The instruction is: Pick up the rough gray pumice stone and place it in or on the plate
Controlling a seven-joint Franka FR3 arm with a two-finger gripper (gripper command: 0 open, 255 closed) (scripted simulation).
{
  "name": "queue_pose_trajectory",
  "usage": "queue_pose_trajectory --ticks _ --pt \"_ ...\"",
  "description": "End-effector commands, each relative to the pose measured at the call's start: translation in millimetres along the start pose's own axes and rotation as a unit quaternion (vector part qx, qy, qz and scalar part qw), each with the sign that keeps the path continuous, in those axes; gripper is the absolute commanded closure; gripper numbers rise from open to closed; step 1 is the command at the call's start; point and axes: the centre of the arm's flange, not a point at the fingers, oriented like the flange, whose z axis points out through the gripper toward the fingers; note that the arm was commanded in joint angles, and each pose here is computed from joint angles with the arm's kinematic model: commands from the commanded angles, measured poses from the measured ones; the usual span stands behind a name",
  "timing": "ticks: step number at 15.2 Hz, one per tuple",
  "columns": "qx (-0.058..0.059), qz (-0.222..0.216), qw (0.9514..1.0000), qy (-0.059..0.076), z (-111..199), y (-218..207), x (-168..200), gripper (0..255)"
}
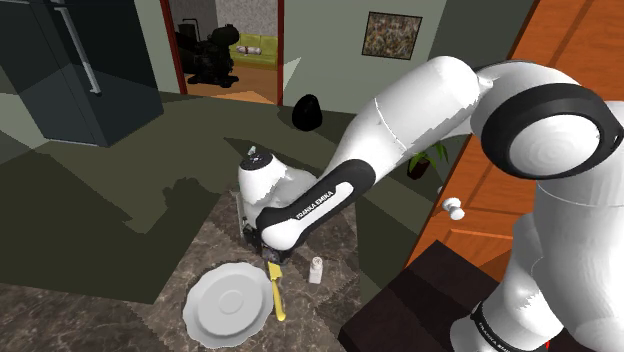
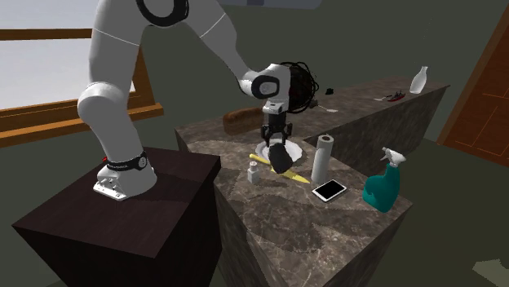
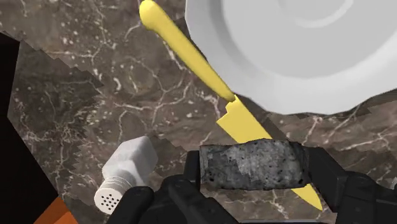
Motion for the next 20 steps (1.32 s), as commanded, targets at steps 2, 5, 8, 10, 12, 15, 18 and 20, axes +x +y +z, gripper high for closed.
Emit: queue_pose_trajectory --ticks 2,5,8,10,12,15,18,20 --pt "0.000 0.001 1.0000 0.000 -3.1 -12.8 -39.2 255" --pt "0.000 0.001 1.0000 0.000 -8.0 -26.2 -76.2 255" --pt "0.000 0.001 1.0000 0.000 -12.8 -39.6 -113.2 255" --pt "0.000 0.001 1.0000 0.000 -16.0 -48.5 -137.8 255" --pt "0.000 0.001 1.0000 0.000 -20.1 -59.8 -168.8 255" --pt "0.000 0.001 1.0000 0.000 -4.3 -60.3 -170.2 255" --pt "0.000 0.001 1.0000 0.000 11.5 -60.9 -171.6 255" --pt "0.000 0.001 1.0000 0.000 22.0 -61.2 -172.5 255"
